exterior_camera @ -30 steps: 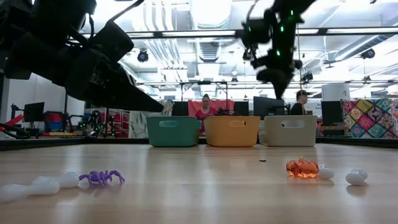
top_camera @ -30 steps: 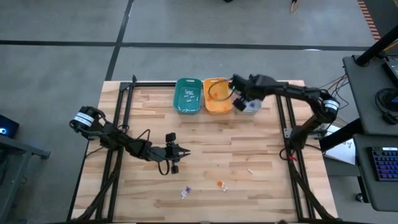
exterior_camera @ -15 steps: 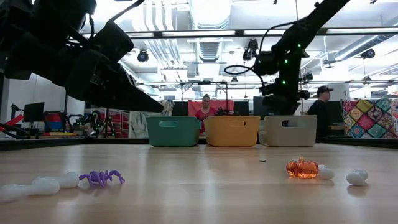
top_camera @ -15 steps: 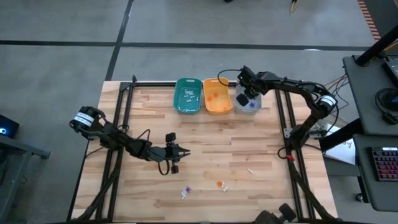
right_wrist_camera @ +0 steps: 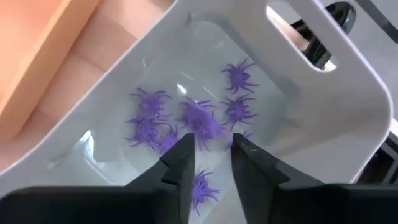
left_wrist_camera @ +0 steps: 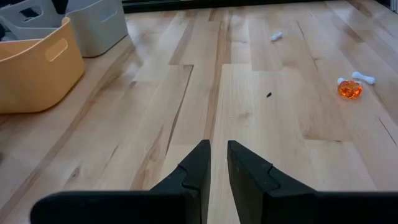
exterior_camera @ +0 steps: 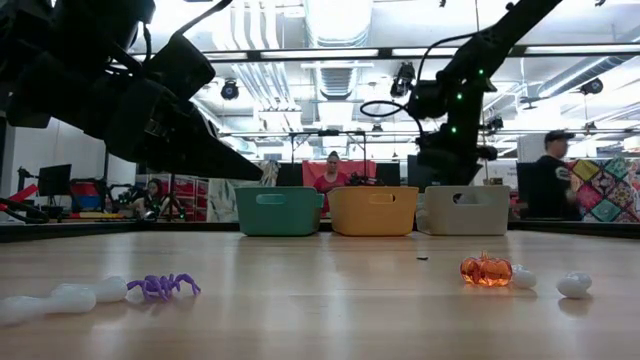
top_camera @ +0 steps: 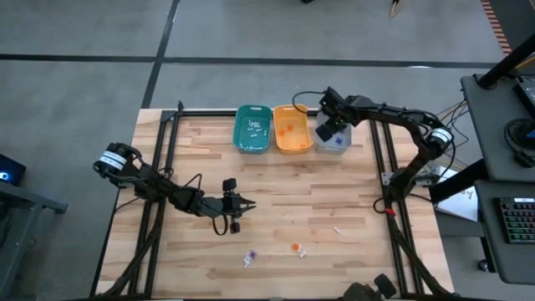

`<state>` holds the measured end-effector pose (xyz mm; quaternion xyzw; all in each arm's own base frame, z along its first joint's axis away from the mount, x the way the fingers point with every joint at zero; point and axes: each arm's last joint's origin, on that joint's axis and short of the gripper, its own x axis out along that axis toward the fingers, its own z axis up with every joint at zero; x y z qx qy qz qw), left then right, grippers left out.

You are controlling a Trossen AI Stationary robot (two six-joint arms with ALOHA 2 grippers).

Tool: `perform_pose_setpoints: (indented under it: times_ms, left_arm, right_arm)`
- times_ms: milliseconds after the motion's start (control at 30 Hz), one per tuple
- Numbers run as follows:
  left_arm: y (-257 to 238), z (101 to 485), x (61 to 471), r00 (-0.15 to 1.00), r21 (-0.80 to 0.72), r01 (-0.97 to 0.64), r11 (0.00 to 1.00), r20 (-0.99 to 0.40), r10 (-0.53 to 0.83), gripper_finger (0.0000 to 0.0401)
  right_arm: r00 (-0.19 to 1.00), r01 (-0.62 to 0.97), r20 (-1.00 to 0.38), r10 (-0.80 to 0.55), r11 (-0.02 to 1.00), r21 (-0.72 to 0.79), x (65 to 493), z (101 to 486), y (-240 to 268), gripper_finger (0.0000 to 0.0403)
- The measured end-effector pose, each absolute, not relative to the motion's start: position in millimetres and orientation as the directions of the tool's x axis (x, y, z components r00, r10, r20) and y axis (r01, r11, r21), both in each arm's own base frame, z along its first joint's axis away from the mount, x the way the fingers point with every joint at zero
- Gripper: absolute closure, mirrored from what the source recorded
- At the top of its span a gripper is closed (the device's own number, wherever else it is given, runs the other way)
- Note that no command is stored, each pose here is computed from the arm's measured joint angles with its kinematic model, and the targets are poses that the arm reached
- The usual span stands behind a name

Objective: Sort Halloween decoration
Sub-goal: Put the purple spider toy into the gray bin, then put the orange pumpkin toy into the yellow bin

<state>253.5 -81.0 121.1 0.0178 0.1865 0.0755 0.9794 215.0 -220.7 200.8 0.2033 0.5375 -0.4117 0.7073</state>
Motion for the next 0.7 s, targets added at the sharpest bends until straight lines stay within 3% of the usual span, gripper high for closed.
perform_pose_setpoints:
  times_ms: [167,400,700]
  left_arm:
    - [-81,121,254,0.919,0.063,-0.141,0.988,-0.363,0.155,0.0363]
    - [-81,122,254,0.923,0.057,-0.142,0.988,-0.352,0.153,0.0363]
    - [-91,145,275,0.956,-0.006,-0.085,0.996,-0.283,0.080,0.0363]
  right_arm:
    - [0.106,0.805,-0.916,-0.387,0.574,-0.149,216,211,-221,0.0285]
    - [0.170,0.809,-0.888,-0.428,0.575,-0.123,212,244,-203,0.0275]
    - [0.408,0.721,-0.788,-0.462,0.692,-0.032,206,291,-123,0.0277]
